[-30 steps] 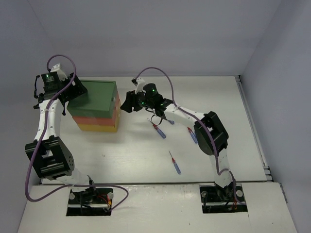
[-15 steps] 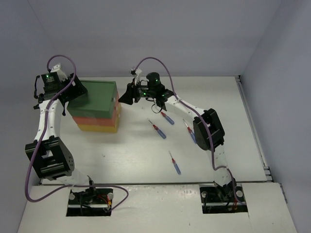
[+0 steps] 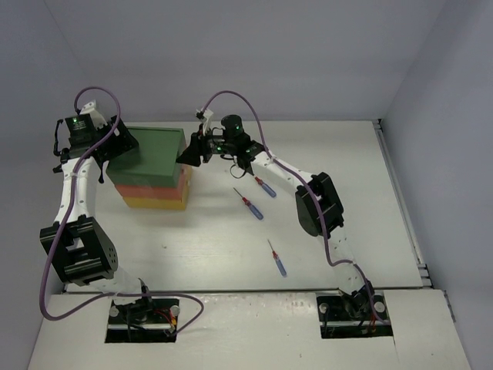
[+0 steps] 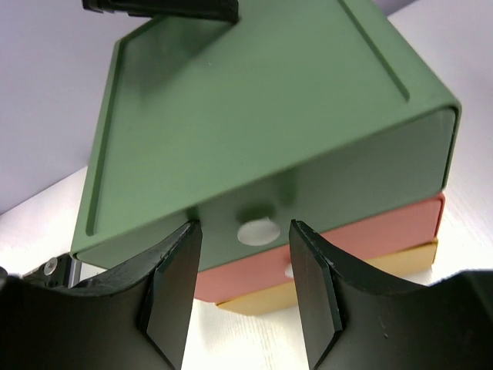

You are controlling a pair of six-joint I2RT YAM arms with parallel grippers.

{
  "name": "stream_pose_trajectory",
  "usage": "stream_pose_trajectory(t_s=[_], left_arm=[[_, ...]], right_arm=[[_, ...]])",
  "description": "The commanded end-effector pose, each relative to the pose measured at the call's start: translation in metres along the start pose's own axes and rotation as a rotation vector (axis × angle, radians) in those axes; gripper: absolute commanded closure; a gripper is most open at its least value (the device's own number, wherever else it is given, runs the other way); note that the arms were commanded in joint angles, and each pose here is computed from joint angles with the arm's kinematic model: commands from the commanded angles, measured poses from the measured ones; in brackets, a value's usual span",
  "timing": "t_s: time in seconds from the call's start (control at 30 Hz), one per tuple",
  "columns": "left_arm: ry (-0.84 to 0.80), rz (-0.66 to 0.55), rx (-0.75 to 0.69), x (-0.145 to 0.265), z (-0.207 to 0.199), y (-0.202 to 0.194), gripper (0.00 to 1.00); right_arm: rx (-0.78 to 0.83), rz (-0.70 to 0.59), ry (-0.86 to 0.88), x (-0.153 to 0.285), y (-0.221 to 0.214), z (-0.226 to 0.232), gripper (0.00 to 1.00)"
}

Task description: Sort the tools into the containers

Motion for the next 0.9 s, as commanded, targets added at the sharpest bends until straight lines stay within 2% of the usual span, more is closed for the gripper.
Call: stream_pose_trajectory(t_s=[0.0, 0.6, 0.77, 0.87], left_arm=[[-0.078, -0.012, -0.004, 0.01, -0.013, 0.003, 0.26], [-0.065, -0.002, 0.0, 0.008, -0.012, 0.001, 0.26], [-0.064, -0.002, 0.0, 0.008, -0.012, 0.001, 0.26], [-0.06, -0.002, 0.0, 0.008, -0.011, 0.001, 0.26]], right_arm=[[0.091, -0.099, 0.082, -0.009, 0.037, 0.023, 0.54], [0.057, -0.067, 0.114, -0.012, 0.026, 0.023, 0.67], [0.061, -0.067, 0.113, -0.012, 0.026, 0.023, 0.78], [0.062, -0.069, 0.107, -0.011, 0.026, 0.023, 0.88]])
Point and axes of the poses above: each gripper's point midway between its finger pads, its own x axis back along the fingers, its own z axis along the line the jaws close on, y = z × x, the point moved 10 cm from there along x, back along the fingers
